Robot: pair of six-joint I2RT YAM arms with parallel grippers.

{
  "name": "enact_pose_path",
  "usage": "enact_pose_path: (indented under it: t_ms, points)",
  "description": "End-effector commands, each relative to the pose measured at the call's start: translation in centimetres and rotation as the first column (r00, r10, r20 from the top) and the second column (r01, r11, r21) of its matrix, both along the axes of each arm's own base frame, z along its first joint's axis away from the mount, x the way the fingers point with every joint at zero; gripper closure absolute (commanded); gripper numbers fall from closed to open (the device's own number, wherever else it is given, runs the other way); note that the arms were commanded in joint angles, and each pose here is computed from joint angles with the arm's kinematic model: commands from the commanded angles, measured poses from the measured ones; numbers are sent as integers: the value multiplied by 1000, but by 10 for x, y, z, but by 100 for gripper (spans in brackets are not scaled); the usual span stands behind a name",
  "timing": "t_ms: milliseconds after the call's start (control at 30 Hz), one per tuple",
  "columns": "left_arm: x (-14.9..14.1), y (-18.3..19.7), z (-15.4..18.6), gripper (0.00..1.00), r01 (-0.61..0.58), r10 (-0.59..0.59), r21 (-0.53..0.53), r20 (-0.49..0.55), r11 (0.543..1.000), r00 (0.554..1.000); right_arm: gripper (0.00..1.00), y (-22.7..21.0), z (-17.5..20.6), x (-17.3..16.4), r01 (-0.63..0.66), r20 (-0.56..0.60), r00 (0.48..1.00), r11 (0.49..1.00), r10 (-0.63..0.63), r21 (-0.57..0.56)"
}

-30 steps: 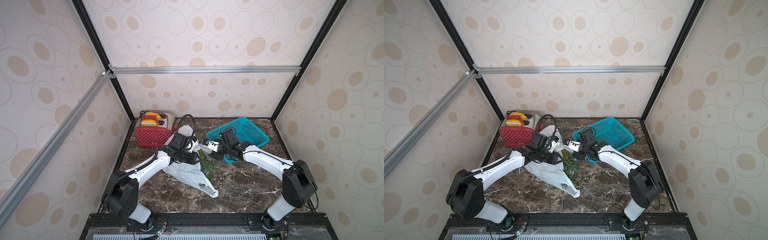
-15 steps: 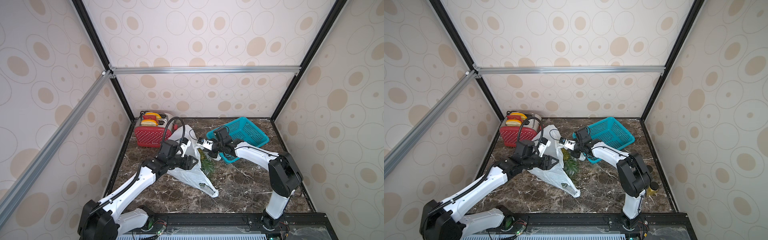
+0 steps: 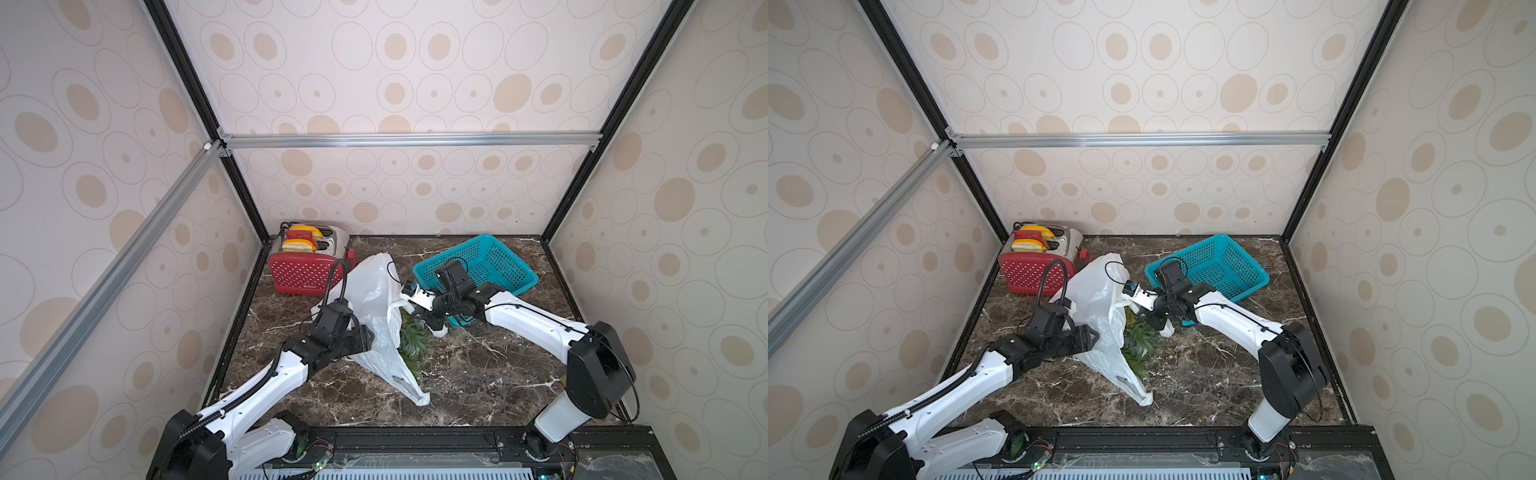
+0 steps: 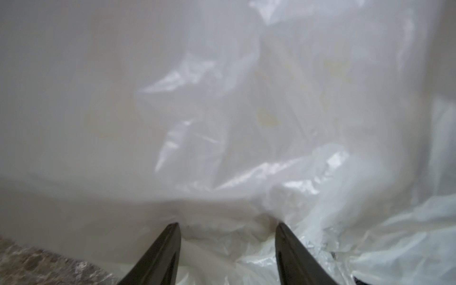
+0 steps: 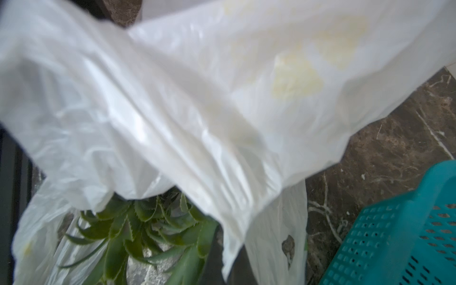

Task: Place the pineapple into a plastic bag & tie a knot
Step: Adjust the plastic bag at the center of the board.

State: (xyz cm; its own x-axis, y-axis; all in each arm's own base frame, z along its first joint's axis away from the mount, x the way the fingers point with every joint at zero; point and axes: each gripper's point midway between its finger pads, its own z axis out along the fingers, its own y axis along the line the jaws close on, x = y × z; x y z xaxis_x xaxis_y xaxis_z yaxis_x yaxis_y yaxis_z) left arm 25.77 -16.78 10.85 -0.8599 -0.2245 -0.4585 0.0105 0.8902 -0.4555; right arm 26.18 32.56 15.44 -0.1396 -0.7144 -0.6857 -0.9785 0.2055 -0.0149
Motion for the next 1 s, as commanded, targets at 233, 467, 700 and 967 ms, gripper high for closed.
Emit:
enact_pose_path:
  t_ms: [233,467,700,967]
  points:
    - [49,-18,31,44,44,-50,52,133,998,990,100,-50,-3,-42,159,-175,967,976,-184,-151]
    - [-3,-2,66,34,42,-72,160,182,986,981,95,-44,9,-33,275,-214,934,957,-288,-90]
    - [-92,-36,52,33,174,-196,202,95,964,976,81,-42,7,-34,305,-262,912,949,-316,-82]
    - [-149,-70,26,31,365,-362,171,-47,915,931,73,-44,8,-38,329,-286,898,942,-333,-65]
